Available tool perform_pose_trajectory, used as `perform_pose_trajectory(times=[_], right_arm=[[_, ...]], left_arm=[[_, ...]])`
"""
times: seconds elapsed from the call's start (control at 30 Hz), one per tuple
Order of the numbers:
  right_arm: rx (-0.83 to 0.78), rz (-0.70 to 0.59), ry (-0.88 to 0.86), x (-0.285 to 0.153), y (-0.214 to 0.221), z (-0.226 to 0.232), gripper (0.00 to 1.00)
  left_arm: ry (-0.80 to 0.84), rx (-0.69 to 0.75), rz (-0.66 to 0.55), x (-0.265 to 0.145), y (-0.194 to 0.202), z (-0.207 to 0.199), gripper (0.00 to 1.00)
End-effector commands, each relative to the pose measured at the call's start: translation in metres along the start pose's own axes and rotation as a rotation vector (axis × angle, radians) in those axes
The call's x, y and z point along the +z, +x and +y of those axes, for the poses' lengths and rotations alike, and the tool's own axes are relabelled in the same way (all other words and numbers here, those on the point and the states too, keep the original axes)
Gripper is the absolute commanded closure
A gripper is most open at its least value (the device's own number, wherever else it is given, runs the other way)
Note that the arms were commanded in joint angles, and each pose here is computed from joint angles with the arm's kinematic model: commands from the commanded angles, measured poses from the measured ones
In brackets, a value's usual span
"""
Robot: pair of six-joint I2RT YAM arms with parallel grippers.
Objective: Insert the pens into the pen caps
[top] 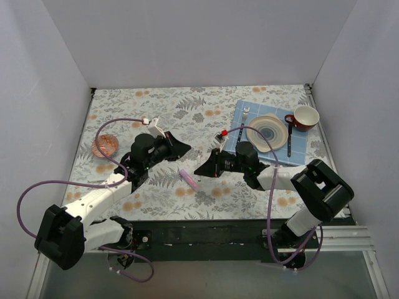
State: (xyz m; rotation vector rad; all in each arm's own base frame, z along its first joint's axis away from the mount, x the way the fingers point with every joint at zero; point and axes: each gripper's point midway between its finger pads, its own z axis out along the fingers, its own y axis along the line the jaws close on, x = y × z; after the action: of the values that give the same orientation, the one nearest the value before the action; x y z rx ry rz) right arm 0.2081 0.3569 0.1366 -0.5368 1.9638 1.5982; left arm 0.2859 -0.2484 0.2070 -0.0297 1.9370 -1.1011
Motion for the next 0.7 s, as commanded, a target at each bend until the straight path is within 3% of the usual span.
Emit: perform_pose_trajectory(times=[0.0,0.17,0.27,0.5,0.67], right_arm=[[-0.051,-0.069,0.188,-0.022,-0.003,-0.019,0.99],[-0.049,-0.092,0.419,-0.054,0.005,-0.048,0.99],[-0.069,-0.14,0.542,-0.073,-0.002,-0.058,0.99],[-0.075,-0.206,0.704,-0.108,-0.016,-0.063,0.99],[-0.066,-0.261,0.755,-0.128,-0.027,-0.063,0.99]], left_arm=[[-0.15,0.053,-0.046,0.004,-0.018,0.02,0.84],[-0.191,0.219,0.115,0.013,0.004,0.039,0.65],[-0.112,0.276,0.215,0.013,0.023,0.031,0.64],[-0.06,0.322,0.312,0.005,0.046,0.008,0.61],[-0.13,0.323,0.372,-0.003,0.071,-0.009,0.62]])
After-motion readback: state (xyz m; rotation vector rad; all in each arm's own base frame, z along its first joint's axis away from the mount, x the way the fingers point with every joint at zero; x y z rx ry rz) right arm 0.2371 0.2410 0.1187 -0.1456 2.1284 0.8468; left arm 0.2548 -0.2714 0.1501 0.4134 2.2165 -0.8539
